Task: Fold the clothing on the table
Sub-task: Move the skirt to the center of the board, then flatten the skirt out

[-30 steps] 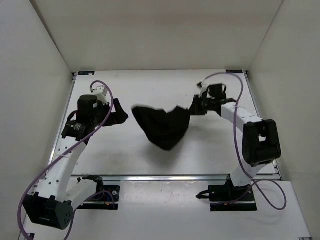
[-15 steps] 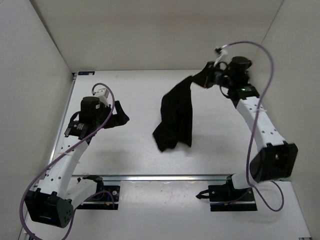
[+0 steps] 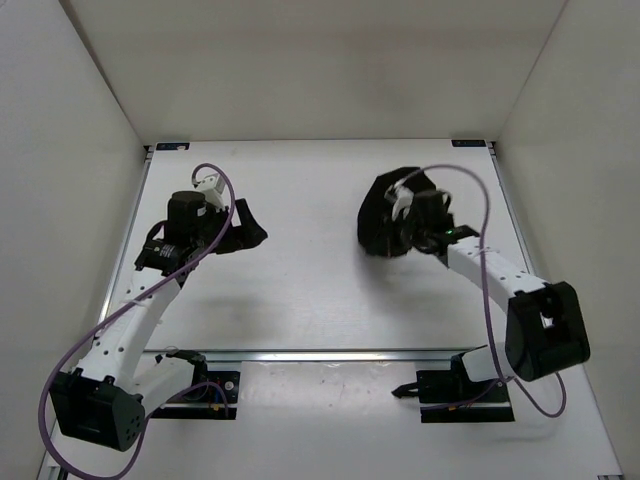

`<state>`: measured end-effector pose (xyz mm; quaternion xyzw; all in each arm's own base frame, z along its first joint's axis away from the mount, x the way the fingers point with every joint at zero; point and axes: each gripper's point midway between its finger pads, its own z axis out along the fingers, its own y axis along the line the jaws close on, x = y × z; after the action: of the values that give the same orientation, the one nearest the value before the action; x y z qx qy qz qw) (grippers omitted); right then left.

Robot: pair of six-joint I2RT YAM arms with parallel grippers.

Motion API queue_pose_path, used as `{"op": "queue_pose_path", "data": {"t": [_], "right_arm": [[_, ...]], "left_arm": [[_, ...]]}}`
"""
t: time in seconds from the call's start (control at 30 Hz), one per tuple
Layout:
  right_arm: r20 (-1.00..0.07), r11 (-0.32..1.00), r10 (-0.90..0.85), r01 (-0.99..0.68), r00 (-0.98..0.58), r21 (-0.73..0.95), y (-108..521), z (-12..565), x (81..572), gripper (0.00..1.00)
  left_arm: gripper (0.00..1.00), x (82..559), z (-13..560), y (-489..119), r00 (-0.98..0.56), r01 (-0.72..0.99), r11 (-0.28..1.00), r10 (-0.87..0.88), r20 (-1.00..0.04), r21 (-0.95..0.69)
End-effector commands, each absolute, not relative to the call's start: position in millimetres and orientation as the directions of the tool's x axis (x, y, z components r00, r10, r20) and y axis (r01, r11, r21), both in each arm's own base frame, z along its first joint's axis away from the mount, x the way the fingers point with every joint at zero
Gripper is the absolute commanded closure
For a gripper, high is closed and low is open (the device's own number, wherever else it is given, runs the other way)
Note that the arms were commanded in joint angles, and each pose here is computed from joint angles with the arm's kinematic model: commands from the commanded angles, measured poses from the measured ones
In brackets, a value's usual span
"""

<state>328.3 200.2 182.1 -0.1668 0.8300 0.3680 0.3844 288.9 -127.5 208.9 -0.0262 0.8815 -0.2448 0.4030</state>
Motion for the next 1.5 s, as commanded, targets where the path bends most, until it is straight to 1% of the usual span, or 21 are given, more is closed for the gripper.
{"op": "queue_pose_path", "data": {"t": [0.0,0.07,0.2,0.27,0.33,0.43,0.5,0.53,0.57,0.6,0.63,0.7,0.73,0.8,0.87,0.93,0.97,1.17,1.27,1.4,1.47], "right_arm": [[-0.664,0.631,-0.170,-0.598,-0.728,0.493,222,131,264,1.00],[-0.607,0.604,-0.241,-0.607,-0.757,0.517,229,116,238,1.00],[-0.557,0.560,-0.346,-0.643,-0.755,0.523,234,114,204,0.99],[-0.583,0.556,-0.329,-0.652,-0.743,0.516,231,134,203,1.00],[-0.596,0.487,-0.312,-0.663,-0.740,0.568,235,161,193,1.00],[-0.492,0.442,-0.406,-0.637,-0.770,0.632,235,164,149,1.00],[-0.442,0.460,-0.433,-0.614,-0.786,0.641,231,152,129,0.99],[-0.400,0.501,-0.416,-0.573,-0.817,0.649,225,137,124,0.83],[-0.372,0.533,-0.398,-0.541,-0.839,0.651,218,128,117,0.73],[-0.403,0.546,-0.354,-0.536,-0.844,0.644,212,131,122,0.57],[-0.389,0.609,-0.286,-0.480,-0.876,0.632,202,127,133,0.47],[-0.457,0.659,-0.150,-0.433,-0.877,0.615,184,141,151,0.25],[-0.529,0.684,-0.060,-0.421,-0.847,0.596,172,155,168,0.18],[-0.597,0.756,0.102,-0.328,-0.795,0.567,142,165,194,0.08],[-0.649,0.797,0.207,-0.258,-0.732,0.546,116,171,211,0.07],[-0.660,0.814,0.259,-0.209,-0.705,0.543,102,170,216,0.07],[-0.644,0.831,0.316,-0.125,-0.696,0.543,88,161,222,0.08],[-0.661,0.884,0.358,0.010,-0.660,0.468,63,131,235,0.09],[-0.671,0.888,0.351,0.005,-0.653,0.460,57,115,246,0.11],[-0.690,0.879,0.357,-0.024,-0.630,0.477,57,114,270,0.12],[-0.693,0.869,0.359,-0.047,-0.625,0.493,59,114,280,0.17]], "left_arm": [[0.01,281,203,-134,-0.689,0.175,0.865,-0.233,-0.686,-0.470],[0.02,278,200,-133,-0.699,0.171,0.868,-0.227,-0.679,-0.466],[0.01,279,192,-135,-0.714,0.163,0.866,-0.228,-0.662,-0.473],[0.01,281,190,-142,-0.721,0.177,0.863,-0.214,-0.659,-0.474],[0.01,285,186,-147,-0.729,0.184,0.861,-0.204,-0.654,-0.474],[0.02,295,182,-162,-0.744,0.209,0.852,-0.180,-0.643,-0.480],[0.02,301,181,-170,-0.747,0.227,0.846,-0.168,-0.644,-0.483],[0.01,304,178,-175,-0.755,0.227,0.843,-0.164,-0.634,-0.488],[0.01,305,175,-181,-0.765,0.241,0.836,-0.149,-0.626,-0.493],[0.02,308,175,-187,-0.766,0.248,0.835,-0.140,-0.627,-0.490],[0.01,310,177,-191,-0.767,0.262,0.830,-0.130,-0.628,-0.492],[0.01,312,172,-204,-0.774,0.298,0.829,-0.080,-0.628,-0.473],[0.01,316,174,-208,-0.775,0.299,0.829,-0.078,-0.627,-0.473],[0.02,319,177,-224,-0.778,0.337,0.814,-0.042,-0.627,-0.472],[0.02,323,182,-238,-0.777,0.368,0.803,-0.011,-0.629,-0.468],[0.01,323,181,-264,-0.770,0.416,0.793,0.047,-0.636,-0.445],[0.02,326,191,-275,-0.753,0.449,0.779,0.066,-0.655,-0.438],[0.01,338,181,-337,-0.736,0.522,0.750,0.156,-0.658,-0.406],[0.01,331,174,-363,-0.735,0.543,0.739,0.187,-0.652,-0.400],[0.02,316,158,-362,-0.782,0.498,0.744,0.164,-0.601,-0.445],[0.01,307,162,-354,-0.784,0.489,0.739,0.140,-0.605,-0.462]]}}
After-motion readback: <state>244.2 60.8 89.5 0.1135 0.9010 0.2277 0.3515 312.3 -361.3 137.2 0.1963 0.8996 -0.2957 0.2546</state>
